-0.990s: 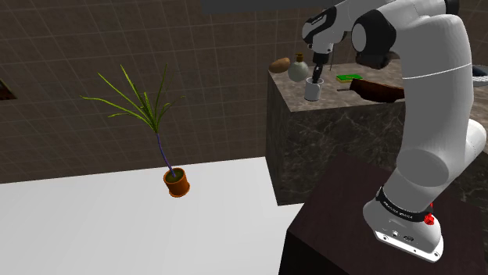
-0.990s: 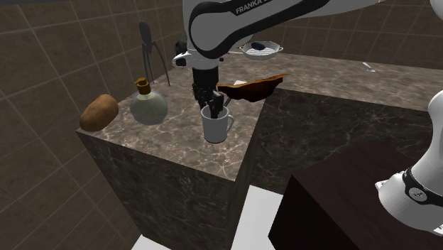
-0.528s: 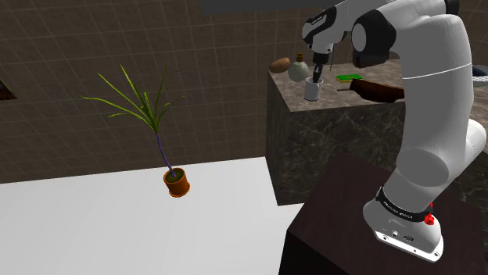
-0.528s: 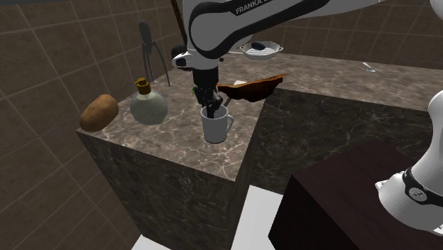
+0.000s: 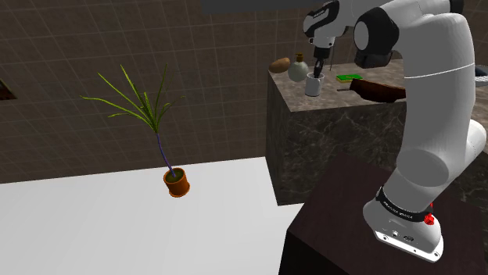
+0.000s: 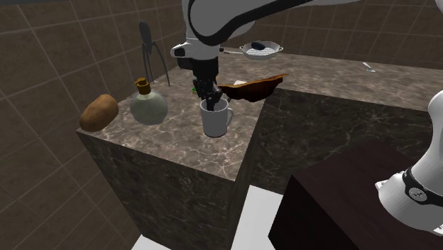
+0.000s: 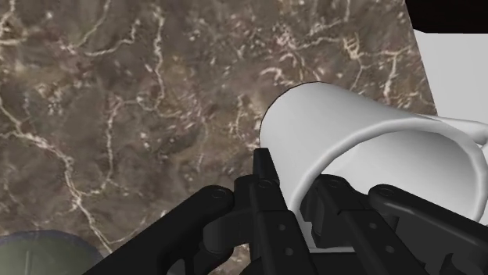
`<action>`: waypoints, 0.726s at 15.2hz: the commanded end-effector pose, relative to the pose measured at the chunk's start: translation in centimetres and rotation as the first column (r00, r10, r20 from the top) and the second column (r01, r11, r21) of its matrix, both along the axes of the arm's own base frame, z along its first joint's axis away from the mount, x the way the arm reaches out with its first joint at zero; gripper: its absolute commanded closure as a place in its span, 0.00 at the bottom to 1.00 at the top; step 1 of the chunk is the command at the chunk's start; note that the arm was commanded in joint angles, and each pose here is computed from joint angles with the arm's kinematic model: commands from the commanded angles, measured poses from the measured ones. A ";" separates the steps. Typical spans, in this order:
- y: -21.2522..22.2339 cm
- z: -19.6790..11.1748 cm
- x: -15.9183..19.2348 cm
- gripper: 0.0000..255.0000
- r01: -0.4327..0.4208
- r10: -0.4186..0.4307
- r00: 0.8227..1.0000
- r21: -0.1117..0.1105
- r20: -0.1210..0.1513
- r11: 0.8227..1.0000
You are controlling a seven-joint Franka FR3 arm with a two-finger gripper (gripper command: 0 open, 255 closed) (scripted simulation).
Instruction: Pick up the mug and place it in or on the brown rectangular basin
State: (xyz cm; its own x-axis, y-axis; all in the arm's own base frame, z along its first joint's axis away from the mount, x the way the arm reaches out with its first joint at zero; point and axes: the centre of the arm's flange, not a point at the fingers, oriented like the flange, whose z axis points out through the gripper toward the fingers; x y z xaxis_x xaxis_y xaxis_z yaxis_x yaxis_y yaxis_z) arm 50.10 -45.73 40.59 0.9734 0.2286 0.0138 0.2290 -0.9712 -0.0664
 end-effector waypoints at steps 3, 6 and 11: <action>0.0 2.1 0.0 1.00 0.000 0.000 1.000 0.000 0.000 1.000; 0.0 3.7 0.0 1.00 0.000 0.000 1.000 0.000 0.000 1.000; 0.0 6.3 0.0 1.00 0.000 0.000 1.000 0.000 0.000 1.000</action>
State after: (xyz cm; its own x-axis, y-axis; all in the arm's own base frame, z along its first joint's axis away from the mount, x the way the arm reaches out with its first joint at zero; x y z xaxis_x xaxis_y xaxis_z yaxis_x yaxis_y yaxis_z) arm 50.12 -45.70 46.38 0.9734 0.2285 0.0138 0.2289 -0.9712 -0.0665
